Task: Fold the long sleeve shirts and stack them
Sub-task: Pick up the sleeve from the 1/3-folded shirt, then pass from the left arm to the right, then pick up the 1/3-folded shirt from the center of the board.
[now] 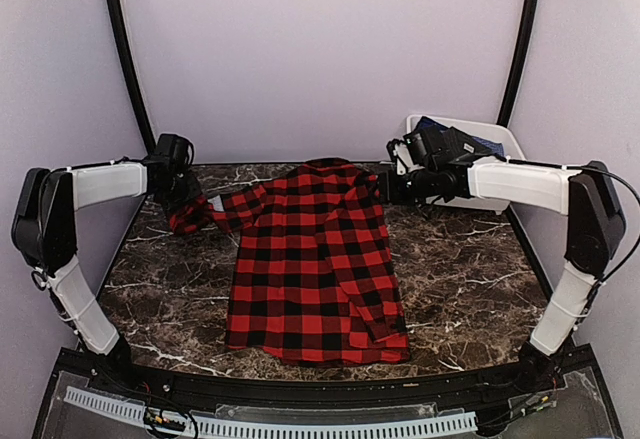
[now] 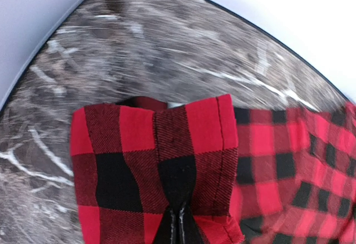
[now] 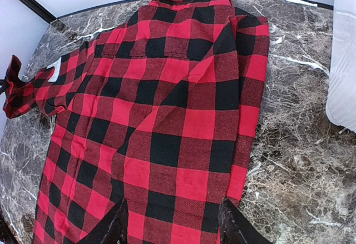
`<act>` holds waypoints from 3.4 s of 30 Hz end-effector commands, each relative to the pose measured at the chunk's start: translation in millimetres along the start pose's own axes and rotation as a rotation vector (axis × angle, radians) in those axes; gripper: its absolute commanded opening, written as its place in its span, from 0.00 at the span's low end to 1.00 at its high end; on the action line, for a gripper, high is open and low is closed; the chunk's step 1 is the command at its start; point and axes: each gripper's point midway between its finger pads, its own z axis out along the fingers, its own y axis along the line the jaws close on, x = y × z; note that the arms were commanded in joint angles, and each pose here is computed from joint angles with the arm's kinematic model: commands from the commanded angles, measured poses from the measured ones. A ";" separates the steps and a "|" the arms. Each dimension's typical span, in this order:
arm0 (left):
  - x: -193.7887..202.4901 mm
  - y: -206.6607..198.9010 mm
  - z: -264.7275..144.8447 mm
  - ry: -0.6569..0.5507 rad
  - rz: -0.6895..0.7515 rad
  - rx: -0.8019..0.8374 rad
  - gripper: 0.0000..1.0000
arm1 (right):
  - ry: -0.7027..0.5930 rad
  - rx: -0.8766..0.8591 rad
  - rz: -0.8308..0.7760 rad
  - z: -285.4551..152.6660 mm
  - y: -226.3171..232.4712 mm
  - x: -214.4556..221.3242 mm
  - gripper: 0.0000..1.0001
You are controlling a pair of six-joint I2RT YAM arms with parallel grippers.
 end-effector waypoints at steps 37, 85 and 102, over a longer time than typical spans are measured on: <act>149.9 -196.9 -118.4 0.328 0.387 0.899 0.00 | -0.056 -0.674 0.283 55.3 179.8 18.9 0.84; 240.9 -20.3 -146.3 0.664 0.163 0.373 0.30 | -0.182 -0.446 -0.047 38.8 178.1 -58.3 0.00; 338.9 32.1 -178.6 0.902 0.142 0.340 0.27 | -0.201 -0.447 -0.102 23.0 186.0 -83.4 0.00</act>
